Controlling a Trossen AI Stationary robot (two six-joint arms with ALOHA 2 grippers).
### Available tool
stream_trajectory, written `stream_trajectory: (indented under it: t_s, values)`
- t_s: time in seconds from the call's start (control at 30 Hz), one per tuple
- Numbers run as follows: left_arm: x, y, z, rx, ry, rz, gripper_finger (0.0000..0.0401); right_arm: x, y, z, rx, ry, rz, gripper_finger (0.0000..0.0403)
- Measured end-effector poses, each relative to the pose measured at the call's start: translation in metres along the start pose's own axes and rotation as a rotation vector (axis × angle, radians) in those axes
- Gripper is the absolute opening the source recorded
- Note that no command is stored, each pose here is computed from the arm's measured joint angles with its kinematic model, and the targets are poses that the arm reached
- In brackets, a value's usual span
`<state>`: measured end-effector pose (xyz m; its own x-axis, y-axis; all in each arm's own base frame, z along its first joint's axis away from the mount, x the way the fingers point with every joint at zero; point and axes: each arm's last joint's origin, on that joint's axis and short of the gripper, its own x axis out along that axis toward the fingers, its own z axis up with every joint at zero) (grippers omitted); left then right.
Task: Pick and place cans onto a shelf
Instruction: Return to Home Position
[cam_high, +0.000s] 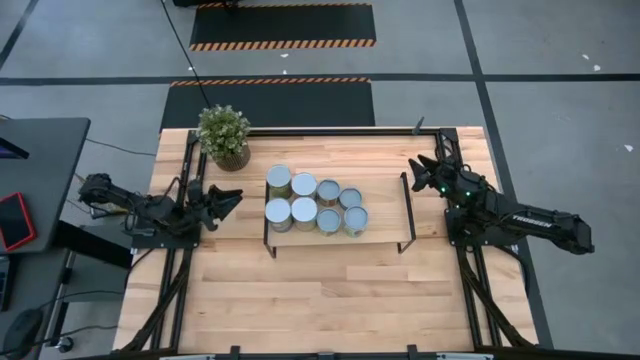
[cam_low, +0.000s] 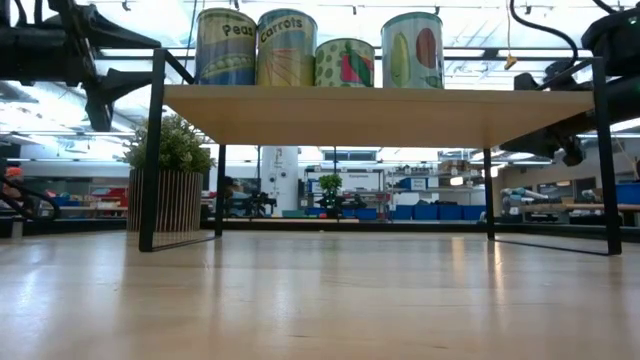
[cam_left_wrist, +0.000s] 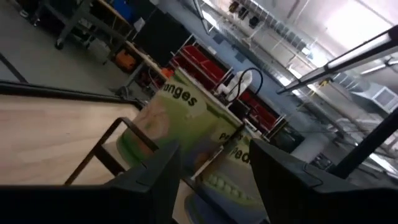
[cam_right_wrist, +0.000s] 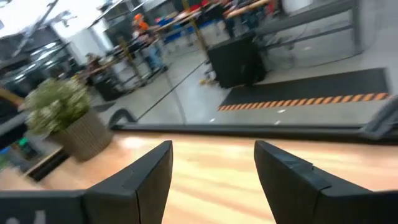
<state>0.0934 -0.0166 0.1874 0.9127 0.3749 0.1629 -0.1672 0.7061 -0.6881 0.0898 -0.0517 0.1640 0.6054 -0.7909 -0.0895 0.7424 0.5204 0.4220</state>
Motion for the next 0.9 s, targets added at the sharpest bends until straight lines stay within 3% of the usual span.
stream_trajectory:
  t_s: [0.27, 0.4, 0.67, 0.9]
  values:
    - [-0.003, 0.016, -0.010, 0.013, 0.044, 0.165, 0.0197, -0.003, -0.001, 0.006, 0.006, -0.060, -0.042, 0.0233]
    - [-0.002, 0.017, -0.010, 0.139, 0.028, 0.207, 0.0197, -0.003, 0.000, 0.006, -0.001, -0.052, -0.026, 0.0233]
    - [-0.002, 0.014, -0.013, 0.349, 0.128, 0.090, 0.0197, -0.003, 0.000, 0.006, -0.001, -0.052, -0.026, 0.0233]
    - [-0.002, 0.012, -0.011, 0.337, 0.114, 0.063, 0.0197, -0.003, 0.000, 0.006, -0.001, -0.052, -0.026, 0.0233]
